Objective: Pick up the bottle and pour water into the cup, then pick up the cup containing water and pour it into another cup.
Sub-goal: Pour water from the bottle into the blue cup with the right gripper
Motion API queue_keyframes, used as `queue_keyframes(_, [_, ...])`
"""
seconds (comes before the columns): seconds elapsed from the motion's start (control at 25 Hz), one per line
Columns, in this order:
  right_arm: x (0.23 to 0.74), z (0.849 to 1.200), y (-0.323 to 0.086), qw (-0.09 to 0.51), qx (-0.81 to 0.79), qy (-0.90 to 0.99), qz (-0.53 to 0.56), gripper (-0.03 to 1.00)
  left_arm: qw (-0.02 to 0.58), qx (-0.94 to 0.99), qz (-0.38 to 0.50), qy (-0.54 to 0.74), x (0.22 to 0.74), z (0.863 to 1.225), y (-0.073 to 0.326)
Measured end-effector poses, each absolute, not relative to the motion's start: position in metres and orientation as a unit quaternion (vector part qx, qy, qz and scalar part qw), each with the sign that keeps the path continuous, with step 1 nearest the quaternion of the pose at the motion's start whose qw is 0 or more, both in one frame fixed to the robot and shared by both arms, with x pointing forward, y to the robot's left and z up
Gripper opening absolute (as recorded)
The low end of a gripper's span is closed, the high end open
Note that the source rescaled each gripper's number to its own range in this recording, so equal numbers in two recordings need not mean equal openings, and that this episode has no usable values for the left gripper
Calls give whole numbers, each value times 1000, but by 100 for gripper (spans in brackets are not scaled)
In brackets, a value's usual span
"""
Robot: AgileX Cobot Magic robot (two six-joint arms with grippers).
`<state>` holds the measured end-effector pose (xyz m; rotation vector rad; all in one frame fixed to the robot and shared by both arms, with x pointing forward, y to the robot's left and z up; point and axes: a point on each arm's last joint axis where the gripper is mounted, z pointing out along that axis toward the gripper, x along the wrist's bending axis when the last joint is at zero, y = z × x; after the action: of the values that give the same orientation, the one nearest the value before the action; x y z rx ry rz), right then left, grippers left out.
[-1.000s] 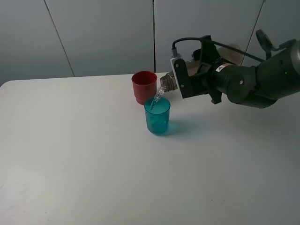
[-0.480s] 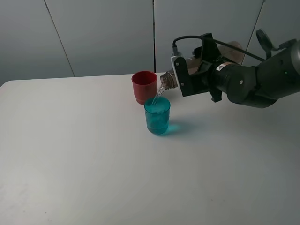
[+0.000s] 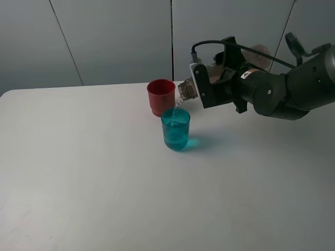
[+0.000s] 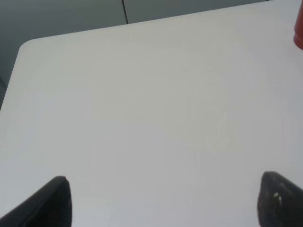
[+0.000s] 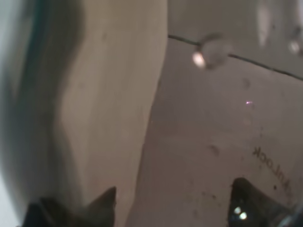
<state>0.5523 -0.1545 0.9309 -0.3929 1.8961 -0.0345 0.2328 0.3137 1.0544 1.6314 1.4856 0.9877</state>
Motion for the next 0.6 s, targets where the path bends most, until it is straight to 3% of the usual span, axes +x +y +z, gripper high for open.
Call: queue_keyframes(0.6, [551,930,-152,571,-237,786,-16,4,354,631,382,575,233,1054,314])
